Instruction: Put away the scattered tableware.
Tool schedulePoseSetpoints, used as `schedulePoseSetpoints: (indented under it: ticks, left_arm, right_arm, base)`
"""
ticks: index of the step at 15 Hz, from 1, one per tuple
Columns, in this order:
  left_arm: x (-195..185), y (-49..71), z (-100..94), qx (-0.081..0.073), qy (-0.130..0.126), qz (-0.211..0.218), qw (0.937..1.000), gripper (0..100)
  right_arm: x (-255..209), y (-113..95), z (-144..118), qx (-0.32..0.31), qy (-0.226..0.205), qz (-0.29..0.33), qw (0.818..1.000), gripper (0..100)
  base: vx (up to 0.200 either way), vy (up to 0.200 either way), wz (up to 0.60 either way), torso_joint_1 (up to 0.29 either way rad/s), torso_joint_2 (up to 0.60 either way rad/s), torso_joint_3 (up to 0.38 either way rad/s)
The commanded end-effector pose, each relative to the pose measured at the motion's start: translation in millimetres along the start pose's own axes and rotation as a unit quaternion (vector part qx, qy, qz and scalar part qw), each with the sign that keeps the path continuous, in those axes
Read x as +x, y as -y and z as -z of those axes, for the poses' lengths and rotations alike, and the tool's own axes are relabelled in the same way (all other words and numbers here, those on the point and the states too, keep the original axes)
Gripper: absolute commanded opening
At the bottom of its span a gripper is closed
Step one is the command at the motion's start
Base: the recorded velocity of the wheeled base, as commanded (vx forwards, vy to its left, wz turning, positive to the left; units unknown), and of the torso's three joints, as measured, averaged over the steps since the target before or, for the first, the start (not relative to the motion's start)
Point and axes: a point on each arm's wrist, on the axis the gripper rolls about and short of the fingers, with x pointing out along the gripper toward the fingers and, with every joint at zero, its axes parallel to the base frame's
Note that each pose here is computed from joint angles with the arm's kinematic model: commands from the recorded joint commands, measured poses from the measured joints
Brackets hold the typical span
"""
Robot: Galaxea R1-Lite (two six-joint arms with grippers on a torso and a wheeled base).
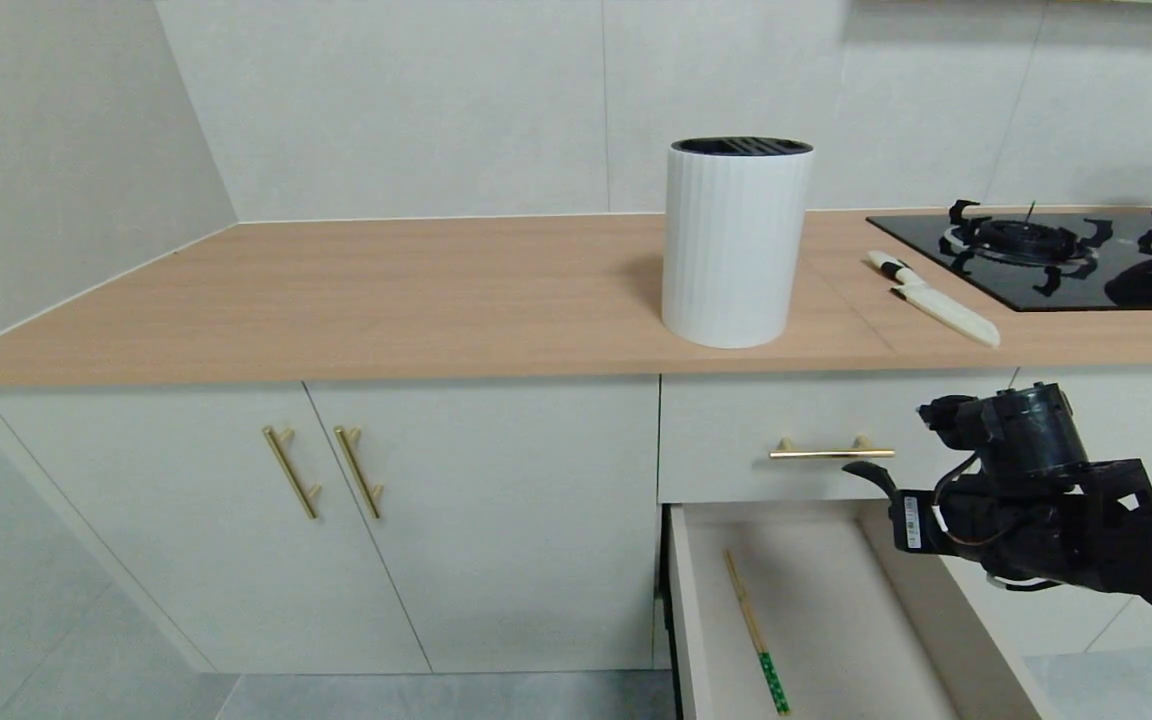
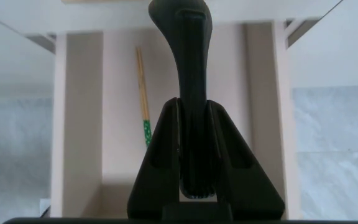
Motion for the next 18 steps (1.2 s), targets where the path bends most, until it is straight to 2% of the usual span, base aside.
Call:
schedulePoseSetpoints:
  ticks: [1,10,15,18]
  left_arm:
    - [0,0.0,-0.1,0.0,-0.001,0.0,1.0,100]
    - [0,0.0,-0.1,0.0,-0.001,0.0,1.0,100]
    - [0,0.0,0.4,0.0,-0.001,0.001,1.0,100]
    - [0,0.0,-0.1,0.0,-0.001,0.0,1.0,100]
  right_arm:
    - [3,0,2,-0.001,-0.005,0.001,1.0,0]
    - [4,0,4,-0.002,-0.009,0.002,1.0,0]
    - [8,-1,6,-0.003,-0.005,0.001,1.0,0]
    - [21,-2,14,-0.008,-0.026,0.005,1.0,0]
  base:
    - [0.0,0.0,0.0,-0.173,0.47,0.3]
    - [0.0,0.0,0.0,-0.129,0.43,0.302]
    - [0.0,0.0,0.0,-0.015,0.05,0.043]
    - [0.0,0.0,0.0,0.0,0.0,0.0]
